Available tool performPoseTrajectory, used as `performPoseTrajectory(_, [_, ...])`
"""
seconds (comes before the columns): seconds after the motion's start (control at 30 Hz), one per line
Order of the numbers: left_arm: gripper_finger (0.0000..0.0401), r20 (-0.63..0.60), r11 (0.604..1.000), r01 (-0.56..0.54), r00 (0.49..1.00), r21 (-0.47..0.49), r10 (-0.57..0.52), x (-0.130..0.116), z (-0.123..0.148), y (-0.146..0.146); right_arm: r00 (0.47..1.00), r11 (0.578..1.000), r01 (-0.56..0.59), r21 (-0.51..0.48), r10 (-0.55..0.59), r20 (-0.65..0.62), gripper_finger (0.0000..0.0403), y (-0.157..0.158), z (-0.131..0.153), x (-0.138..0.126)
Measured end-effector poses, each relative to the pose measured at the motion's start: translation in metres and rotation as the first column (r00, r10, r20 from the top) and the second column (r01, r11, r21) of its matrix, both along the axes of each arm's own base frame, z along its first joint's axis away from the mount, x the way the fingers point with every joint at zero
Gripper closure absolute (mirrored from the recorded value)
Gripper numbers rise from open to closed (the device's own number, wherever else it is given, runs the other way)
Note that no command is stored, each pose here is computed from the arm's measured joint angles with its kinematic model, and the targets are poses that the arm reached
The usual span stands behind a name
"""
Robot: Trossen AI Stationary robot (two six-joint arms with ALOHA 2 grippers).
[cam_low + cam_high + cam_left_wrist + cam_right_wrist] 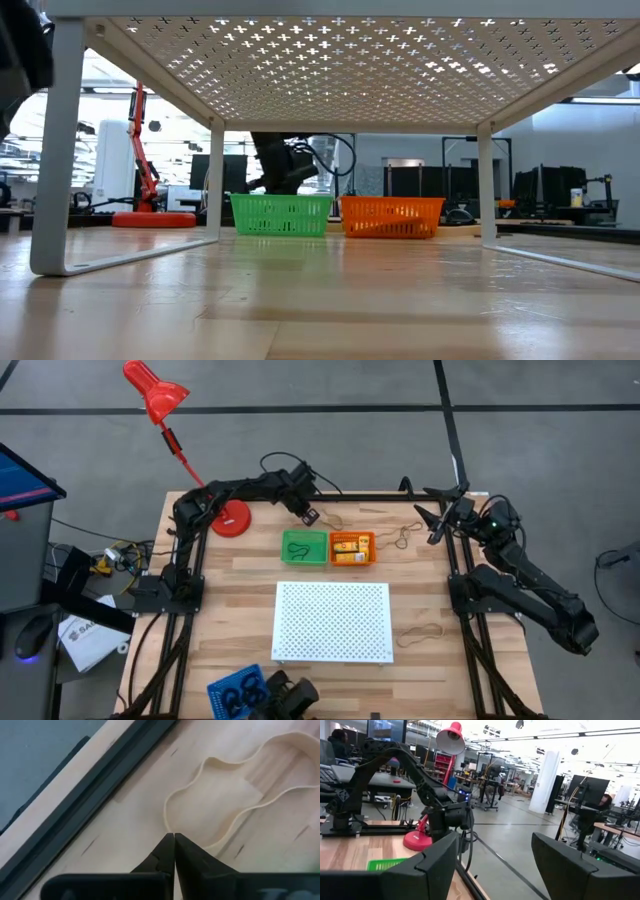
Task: Pick & Place Office Desk Supplies
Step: Put the brown rubber band into the green bin
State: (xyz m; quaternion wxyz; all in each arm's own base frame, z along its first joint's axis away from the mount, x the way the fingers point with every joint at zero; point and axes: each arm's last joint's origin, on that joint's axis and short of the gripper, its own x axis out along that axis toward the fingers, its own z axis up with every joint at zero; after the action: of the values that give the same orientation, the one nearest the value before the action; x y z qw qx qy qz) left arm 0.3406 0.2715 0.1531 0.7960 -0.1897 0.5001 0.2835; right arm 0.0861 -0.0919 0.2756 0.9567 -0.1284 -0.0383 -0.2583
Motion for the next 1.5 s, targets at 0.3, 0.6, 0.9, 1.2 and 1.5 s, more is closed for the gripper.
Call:
performPoseTrajectory(0.3, [0.0313, 0.035, 1.0, 0.014, 0.999, -0.017, -0.013, 0.002, 0.0, 0.0, 1.0, 1.0, 0.006, -0.004, -0.006, -0.013, 0.0154, 0.0, -0.001, 0.0])
performPoseTrajectory(0.6, [0.0288, 0.024, 1.0, -0.008, 1.0, -0.021, 0.008, 0.008, -0.009, 0.002, 1.0, 1.0, 0.008, -0.003, -0.008, -0.023, 0.0154, 0.0, -0.002, 0.0])
performPoseTrajectory(0.9, [0.0321, -0.026, 0.999, -0.017, 1.0, -0.038, 0.016, 0.007, -0.015, 0.016, 0.999, 1.0, 0.023, 0.002, -0.023, -0.023, 0.0154, -0.002, -0.002, -0.002])
performPoseTrajectory(1.2, [0.0398, -0.03, 1.0, -0.003, 1.0, -0.031, 0.002, 0.006, -0.012, 0.021, 1.0, 1.0, 0.021, -0.001, -0.021, -0.024, 0.0154, -0.002, -0.002, -0.002])
performPoseTrajectory(1.5, [0.04, 0.101, 0.997, 0.045, 0.994, 0.06, -0.05, 0.012, 0.046, 0.004, 0.999, 1.0, 0.024, 0.004, -0.024, -0.034, 0.0154, -0.002, -0.003, -0.002])
